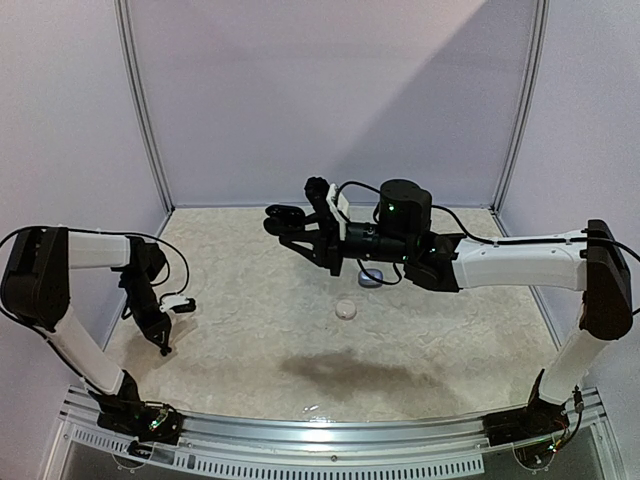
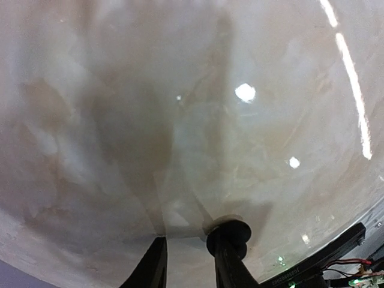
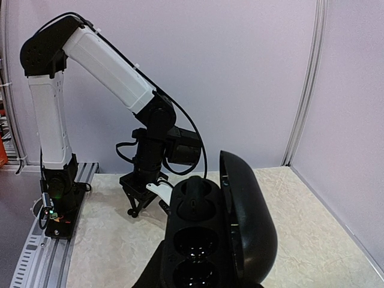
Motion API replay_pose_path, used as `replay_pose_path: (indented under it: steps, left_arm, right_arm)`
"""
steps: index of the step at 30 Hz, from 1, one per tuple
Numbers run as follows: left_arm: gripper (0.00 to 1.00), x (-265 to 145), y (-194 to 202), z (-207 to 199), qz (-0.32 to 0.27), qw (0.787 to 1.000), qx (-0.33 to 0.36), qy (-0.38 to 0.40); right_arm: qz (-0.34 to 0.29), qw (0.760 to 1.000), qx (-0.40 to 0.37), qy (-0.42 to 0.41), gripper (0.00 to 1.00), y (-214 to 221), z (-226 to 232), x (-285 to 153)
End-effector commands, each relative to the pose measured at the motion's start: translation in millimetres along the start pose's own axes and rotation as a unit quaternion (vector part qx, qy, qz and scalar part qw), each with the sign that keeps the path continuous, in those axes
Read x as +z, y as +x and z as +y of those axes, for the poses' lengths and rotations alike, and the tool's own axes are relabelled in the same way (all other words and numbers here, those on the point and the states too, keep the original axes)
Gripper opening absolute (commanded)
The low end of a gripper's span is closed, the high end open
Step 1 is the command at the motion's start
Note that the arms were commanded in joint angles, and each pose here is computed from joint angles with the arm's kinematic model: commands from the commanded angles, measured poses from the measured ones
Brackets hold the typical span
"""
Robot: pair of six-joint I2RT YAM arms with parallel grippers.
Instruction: Insert the wireless bluetooth earbuds into the charging case
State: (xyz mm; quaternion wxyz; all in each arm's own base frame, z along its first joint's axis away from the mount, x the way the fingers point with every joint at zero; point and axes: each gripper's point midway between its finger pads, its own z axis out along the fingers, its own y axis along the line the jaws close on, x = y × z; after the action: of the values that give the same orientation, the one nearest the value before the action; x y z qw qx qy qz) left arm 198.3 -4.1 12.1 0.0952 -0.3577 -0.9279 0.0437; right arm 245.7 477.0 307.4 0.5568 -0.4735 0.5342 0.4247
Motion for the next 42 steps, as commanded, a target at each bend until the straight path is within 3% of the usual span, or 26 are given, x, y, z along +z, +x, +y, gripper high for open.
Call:
replay_pose_path:
  steps: [1,10,16,21,26,32,42]
  left_arm:
    - [0.29,-3,7,-28,0.002,0.999,0.025,0.036]
    - [0.27,4,17,-40,0.019,0.998,0.051,0.029]
    - [0.16,7,18,-45,0.024,0.998,0.056,0.034]
    - [0.0,4,18,-47,0.022,0.998,0.056,0.037]
    - [0.0,-12,10,-43,0.011,0.998,0.058,0.029]
    - [0.0,-97,-25,-46,-0.052,0.993,0.107,-0.014]
    - [0.0,-251,-54,-114,-0.166,0.965,0.199,-0.047]
  right_arm:
    - [0.003,1.0,0.01,0.007,0.09,0,-4,-4]
    - [0.005,1.0,0.012,0.007,0.09,1,-3,-4]
    - [0.005,1.0,0.012,0.008,0.09,0,-3,-4]
    - [0.004,1.0,0.012,0.01,0.09,-1,-4,-5]
    - [0.006,1.0,0.014,0.01,0.09,0,-4,-5]
    - [0.016,1.0,0.01,0.008,0.09,8,-4,-4]
    - [0.025,0.999,-0.008,-0.047,0.09,15,2,14]
